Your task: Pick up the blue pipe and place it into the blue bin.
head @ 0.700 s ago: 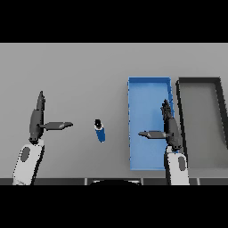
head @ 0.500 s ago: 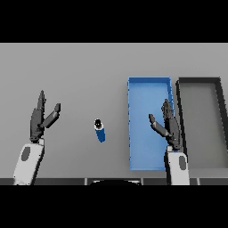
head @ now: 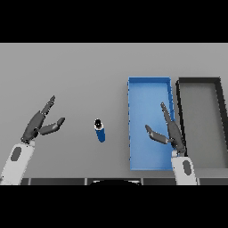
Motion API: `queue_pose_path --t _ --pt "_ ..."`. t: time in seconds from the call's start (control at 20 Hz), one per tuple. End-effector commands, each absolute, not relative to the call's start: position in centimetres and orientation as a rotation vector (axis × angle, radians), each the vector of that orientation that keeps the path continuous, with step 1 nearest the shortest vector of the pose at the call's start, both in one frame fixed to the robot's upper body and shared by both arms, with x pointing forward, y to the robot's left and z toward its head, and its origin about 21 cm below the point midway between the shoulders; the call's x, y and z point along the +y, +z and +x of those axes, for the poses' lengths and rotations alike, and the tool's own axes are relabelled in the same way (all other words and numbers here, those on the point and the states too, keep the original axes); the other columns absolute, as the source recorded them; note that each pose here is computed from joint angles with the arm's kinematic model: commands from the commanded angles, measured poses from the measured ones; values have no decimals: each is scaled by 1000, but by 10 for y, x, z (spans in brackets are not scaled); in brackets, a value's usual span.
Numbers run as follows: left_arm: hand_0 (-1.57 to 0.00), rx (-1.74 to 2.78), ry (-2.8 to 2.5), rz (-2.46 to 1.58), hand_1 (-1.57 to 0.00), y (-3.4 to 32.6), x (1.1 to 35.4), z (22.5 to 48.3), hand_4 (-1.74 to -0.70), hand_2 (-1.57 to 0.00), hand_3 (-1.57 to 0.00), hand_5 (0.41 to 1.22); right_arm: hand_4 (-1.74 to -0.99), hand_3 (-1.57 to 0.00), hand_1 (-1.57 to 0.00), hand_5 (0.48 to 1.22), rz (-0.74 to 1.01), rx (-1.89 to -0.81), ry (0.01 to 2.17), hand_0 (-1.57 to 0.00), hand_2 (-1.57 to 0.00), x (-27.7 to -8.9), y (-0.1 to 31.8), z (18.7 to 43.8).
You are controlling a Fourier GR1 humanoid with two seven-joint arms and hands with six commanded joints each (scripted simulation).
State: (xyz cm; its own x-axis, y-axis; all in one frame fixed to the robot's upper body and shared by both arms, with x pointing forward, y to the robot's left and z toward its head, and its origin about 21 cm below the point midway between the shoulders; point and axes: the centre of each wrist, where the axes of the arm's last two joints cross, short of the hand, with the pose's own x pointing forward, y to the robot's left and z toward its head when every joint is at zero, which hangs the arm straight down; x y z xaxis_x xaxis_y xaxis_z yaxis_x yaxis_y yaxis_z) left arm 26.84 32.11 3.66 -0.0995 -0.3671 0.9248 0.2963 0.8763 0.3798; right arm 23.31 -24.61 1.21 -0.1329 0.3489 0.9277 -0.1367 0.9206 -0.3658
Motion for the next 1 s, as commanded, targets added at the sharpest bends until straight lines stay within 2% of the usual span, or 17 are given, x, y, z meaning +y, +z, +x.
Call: queue_pose_path --t 0.0,0.15,0.3,0.4,0.5,0.6,0.8,0.95 --pt "1 -1581 -575 33 1 41 323 266 -965 1 1 590 -1182 1 1 583 -161 -1650 419 1 1 -243 14 234" --pt "1 -1562 -681 -84 1 46 309 254 -984 1 1 578 -1194 1 1 579 -139 -1657 401 1 1 -243 14 233" --pt "1 -1486 -782 -121 1 52 293 240 -1005 1 1 530 -1214 1 1 581 -128 -1655 397 1 1 -240 20 236" --pt "1 -1410 -833 -147 1 49 280 234 -1031 1 1 496 -1229 1 1 576 -122 -1644 385 1 1 -243 19 237" --pt "1 -1375 -882 -183 1 44 263 228 -1061 1 1 474 -1223 1 1 572 -124 -1657 386 1 1 -239 20 238" --pt "1 -1374 -929 -213 1 37 251 224 -1084 1 1 469 -1213 1 1 572 -137 -1648 398 1 1 -244 19 236" --pt "1 -1401 -931 -259 1 27 225 228 -1141 1 1 479 -1209 1 1 567 -131 -1655 389 1 1 -243 22 235" --pt "1 -1432 -909 -281 1 16 207 237 -1145 1 1 486 -1209 1 1 556 -115 -1635 378 1 1 -242 18 232"
